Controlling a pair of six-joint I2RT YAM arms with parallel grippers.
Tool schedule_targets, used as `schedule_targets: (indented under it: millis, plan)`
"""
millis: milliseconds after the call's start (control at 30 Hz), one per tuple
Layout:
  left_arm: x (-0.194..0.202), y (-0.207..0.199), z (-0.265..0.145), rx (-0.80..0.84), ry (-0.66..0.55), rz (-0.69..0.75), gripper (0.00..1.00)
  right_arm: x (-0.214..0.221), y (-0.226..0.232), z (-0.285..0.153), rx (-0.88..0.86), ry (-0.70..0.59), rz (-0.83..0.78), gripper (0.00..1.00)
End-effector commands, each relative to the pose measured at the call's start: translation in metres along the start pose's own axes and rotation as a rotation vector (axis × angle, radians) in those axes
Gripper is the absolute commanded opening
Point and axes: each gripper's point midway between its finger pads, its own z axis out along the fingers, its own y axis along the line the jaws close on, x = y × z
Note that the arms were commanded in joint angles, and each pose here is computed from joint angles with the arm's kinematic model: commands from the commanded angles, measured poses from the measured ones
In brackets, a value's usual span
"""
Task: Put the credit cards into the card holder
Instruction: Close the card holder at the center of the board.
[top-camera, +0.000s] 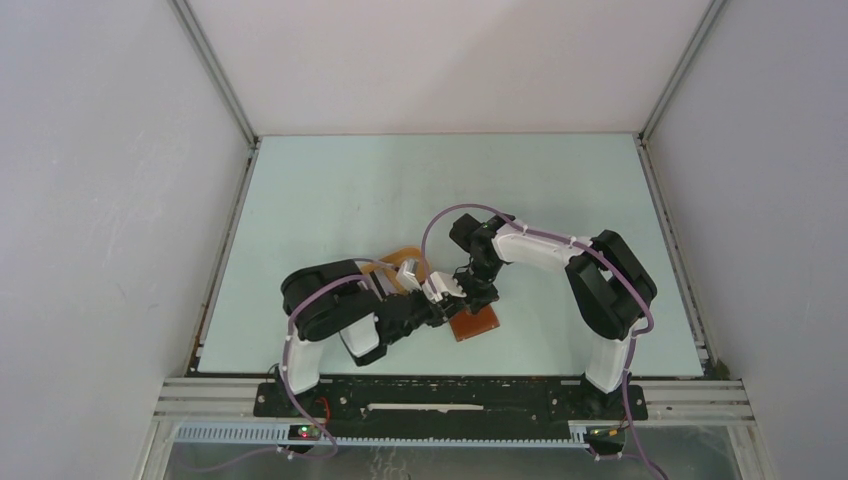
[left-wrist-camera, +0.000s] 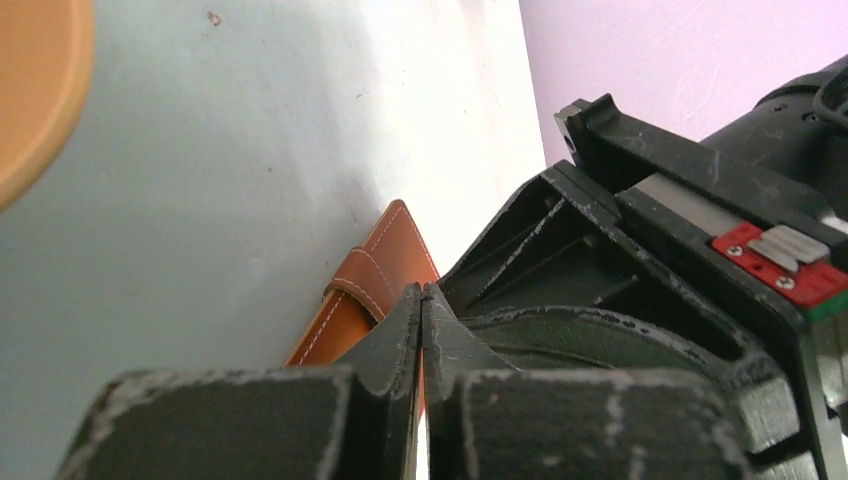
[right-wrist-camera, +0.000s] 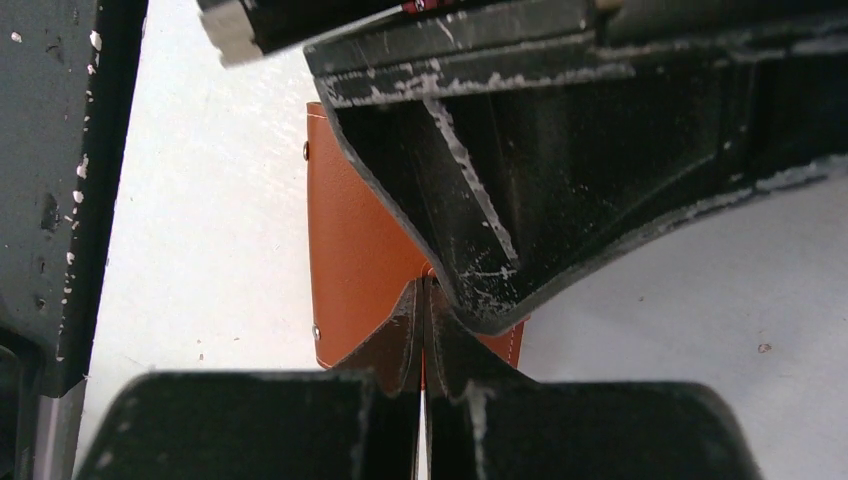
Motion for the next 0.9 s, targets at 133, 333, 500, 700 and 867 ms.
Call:
schedule_targets:
  millis: [133,333,500,700,867]
  plan:
    - [-0.004,-0.014,0.013,0.053,-0.014,-0.027,0.04,-0.012,-0.004,-0.006,0.04,-0.031,-0.039,0.0]
    - [0.006,-0.009,0.01,0.045,0.03,-0.043,0.02,-0.012,-0.006,-0.006,0.049,-0.029,-0.037,0.0]
    - [0.013,0.0,0.002,0.014,0.057,-0.041,0.0,-0.012,-0.007,-0.007,0.058,-0.028,-0.034,0.0]
    - [0.019,0.016,-0.002,-0.037,0.077,-0.044,0.0,-0.013,-0.009,-0.009,0.069,-0.032,-0.029,0.0]
    - [0.022,0.028,-0.009,-0.082,0.085,-0.029,0.0,-0.016,-0.011,-0.012,0.083,-0.047,-0.025,0.0]
